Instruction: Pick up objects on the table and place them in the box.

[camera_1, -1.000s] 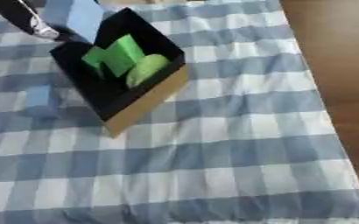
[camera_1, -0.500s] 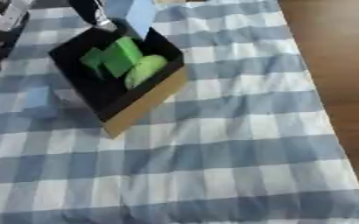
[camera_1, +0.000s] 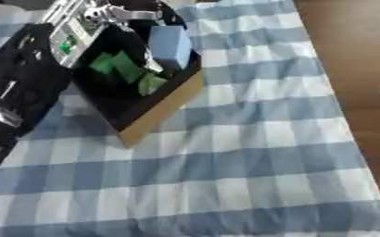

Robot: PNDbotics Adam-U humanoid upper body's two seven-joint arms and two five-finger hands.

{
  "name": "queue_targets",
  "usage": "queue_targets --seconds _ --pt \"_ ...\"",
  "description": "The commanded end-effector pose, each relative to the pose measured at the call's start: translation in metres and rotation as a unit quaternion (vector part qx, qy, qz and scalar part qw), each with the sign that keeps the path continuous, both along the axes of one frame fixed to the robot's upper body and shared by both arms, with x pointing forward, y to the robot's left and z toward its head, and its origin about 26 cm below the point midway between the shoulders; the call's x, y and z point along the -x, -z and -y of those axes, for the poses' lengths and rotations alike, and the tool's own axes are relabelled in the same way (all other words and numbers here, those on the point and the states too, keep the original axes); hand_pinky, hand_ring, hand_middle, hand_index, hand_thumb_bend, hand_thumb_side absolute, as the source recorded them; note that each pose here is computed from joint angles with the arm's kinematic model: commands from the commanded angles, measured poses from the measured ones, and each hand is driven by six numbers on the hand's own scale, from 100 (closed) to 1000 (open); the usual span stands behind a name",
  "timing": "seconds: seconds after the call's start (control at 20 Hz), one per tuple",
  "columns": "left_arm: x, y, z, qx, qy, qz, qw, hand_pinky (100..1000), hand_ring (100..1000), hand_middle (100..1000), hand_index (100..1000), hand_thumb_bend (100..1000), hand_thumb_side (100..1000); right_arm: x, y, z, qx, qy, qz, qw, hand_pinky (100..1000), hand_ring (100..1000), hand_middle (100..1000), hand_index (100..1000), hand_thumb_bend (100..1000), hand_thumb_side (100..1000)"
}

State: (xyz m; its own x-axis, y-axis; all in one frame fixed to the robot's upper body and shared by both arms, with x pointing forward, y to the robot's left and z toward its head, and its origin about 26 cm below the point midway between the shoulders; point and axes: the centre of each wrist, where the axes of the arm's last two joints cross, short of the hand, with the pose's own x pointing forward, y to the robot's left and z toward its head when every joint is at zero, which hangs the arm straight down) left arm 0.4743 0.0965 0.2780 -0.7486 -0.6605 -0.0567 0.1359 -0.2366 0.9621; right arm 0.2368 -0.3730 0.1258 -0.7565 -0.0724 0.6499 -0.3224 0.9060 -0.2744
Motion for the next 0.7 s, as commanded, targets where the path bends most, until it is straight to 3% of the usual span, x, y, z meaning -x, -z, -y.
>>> queue_targets --seconds 0.05,0.2,0.55,0.65,0.7 --pt "0.0 -0.013 0.001 0.001 -0.002 0.037 0.999 951 906 815 936 618 481 0.002 -0.008 0.001 0.01 0.002 0.009 1.0 957 1000 449 965 100 549" --pt "0.002 -0.023 -0.004 0.01 -0.019 0.068 0.997 965 939 842 948 623 350 0.002 -0.007 0.001 0.009 0.004 0.007 1.0 958 1000 449 966 100 549" --pt "0.005 -0.031 -0.007 0.022 -0.032 0.106 0.994 967 939 844 949 611 385 0.003 -0.006 0.001 0.008 0.003 0.004 1.0 959 1000 449 966 100 549" --pt "0.006 -0.034 -0.008 0.025 -0.029 0.108 0.993 981 962 864 958 658 380 0.003 -0.006 0.002 0.008 0.004 0.004 1.0 959 1000 450 966 100 549" --pt "0.006 -0.036 -0.01 0.017 -0.033 0.11 0.993 989 983 871 959 718 332 0.003 -0.006 0.002 0.008 0.003 0.004 1.0 959 1000 450 966 100 549"
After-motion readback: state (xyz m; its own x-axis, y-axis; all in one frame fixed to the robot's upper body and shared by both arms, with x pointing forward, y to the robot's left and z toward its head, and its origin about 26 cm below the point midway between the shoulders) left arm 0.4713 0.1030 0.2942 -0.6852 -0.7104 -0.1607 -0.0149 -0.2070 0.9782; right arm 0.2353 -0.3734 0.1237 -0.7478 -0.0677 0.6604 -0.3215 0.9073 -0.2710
